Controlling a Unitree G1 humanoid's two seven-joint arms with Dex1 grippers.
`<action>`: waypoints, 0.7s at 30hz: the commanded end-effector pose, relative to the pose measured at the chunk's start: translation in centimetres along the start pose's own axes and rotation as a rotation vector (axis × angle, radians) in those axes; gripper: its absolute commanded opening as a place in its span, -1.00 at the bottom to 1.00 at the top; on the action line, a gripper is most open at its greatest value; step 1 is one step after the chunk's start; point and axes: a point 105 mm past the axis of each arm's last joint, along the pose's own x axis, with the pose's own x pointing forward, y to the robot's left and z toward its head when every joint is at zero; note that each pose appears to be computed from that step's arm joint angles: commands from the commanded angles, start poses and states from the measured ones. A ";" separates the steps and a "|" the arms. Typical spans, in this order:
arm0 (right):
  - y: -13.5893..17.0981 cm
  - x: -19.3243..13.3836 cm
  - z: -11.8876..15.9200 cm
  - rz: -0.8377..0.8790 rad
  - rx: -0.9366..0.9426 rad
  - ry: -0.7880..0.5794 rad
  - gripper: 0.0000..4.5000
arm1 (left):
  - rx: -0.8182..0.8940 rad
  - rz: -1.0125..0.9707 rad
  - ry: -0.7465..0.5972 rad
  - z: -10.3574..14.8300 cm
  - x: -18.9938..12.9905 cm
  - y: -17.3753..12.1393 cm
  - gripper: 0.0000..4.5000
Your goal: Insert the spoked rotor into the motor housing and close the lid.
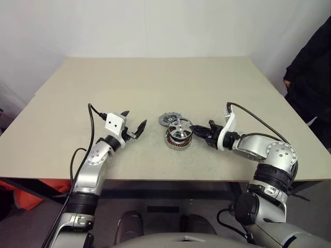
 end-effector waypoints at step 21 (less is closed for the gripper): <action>1.6 0.1 0.8 0.021 -0.063 -0.060 -0.28 | 0.036 0.001 -0.043 1.3 0.2 0.3 0.94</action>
